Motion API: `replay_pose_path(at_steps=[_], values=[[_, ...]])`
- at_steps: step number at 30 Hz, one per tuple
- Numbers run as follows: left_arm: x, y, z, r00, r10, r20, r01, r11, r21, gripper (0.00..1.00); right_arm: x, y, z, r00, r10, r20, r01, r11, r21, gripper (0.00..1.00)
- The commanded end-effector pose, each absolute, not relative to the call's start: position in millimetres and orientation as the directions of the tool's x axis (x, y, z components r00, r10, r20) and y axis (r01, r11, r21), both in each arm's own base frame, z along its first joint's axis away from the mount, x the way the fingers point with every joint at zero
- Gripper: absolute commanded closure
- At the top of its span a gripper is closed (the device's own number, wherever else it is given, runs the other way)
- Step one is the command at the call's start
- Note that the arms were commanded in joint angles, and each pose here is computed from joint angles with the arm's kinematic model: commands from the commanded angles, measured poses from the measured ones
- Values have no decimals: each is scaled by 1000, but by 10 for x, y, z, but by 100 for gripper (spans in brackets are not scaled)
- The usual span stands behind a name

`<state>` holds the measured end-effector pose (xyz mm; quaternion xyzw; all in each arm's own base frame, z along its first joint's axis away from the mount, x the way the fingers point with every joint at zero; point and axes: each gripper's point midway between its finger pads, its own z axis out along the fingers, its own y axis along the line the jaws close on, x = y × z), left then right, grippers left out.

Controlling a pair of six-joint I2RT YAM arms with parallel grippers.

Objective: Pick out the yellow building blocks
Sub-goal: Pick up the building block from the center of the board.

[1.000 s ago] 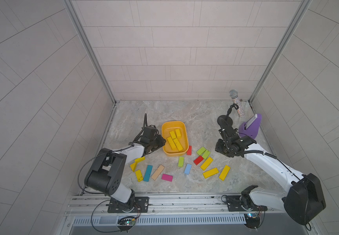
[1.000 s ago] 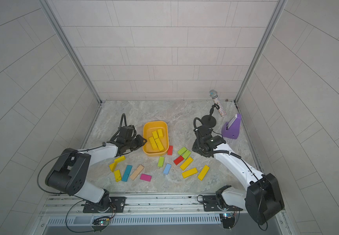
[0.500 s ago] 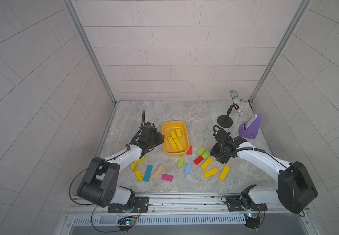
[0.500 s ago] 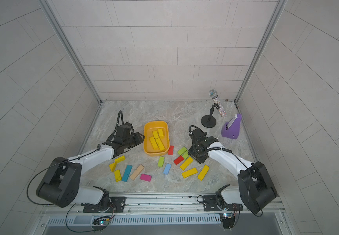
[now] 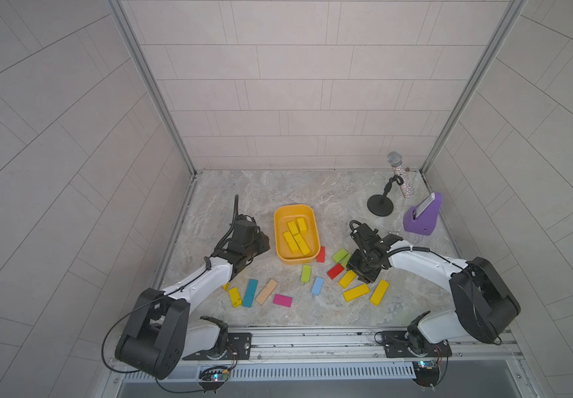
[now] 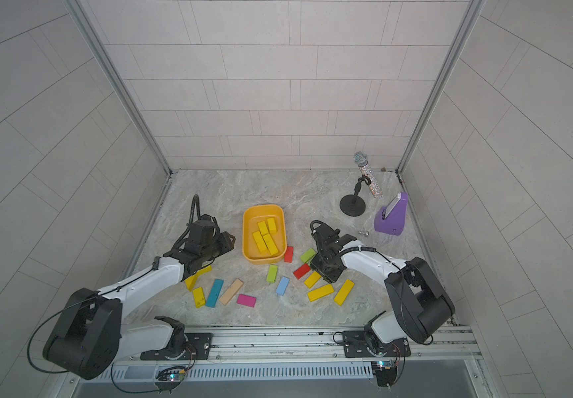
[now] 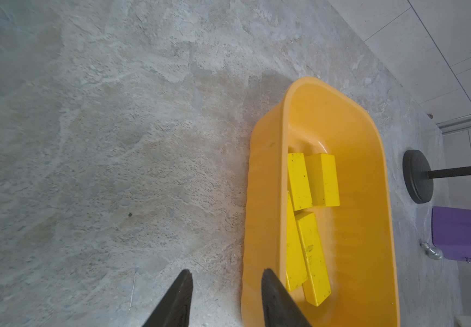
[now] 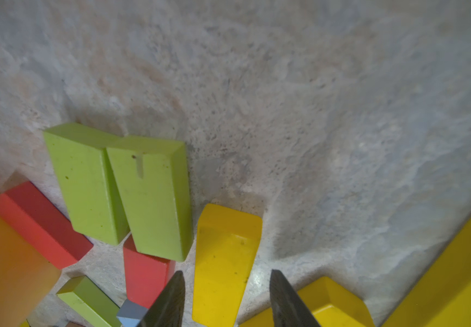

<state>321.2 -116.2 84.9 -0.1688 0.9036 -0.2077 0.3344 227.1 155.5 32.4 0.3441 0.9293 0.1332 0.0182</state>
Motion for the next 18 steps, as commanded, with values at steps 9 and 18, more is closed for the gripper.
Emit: replay_pose_path(at_steps=[9, 18], values=[[3115, -1037, 838, -696, -481, -533, -216, 848, -483, 55, 2274, 1628, 246, -746, 664, 47, 659, 727, 193, 53], [3060, -969, 869, -678, -489, -549, -229, 850, -474, 55, 2191, 1553, 168, -723, 689, 55, 690, 716, 107, 61]])
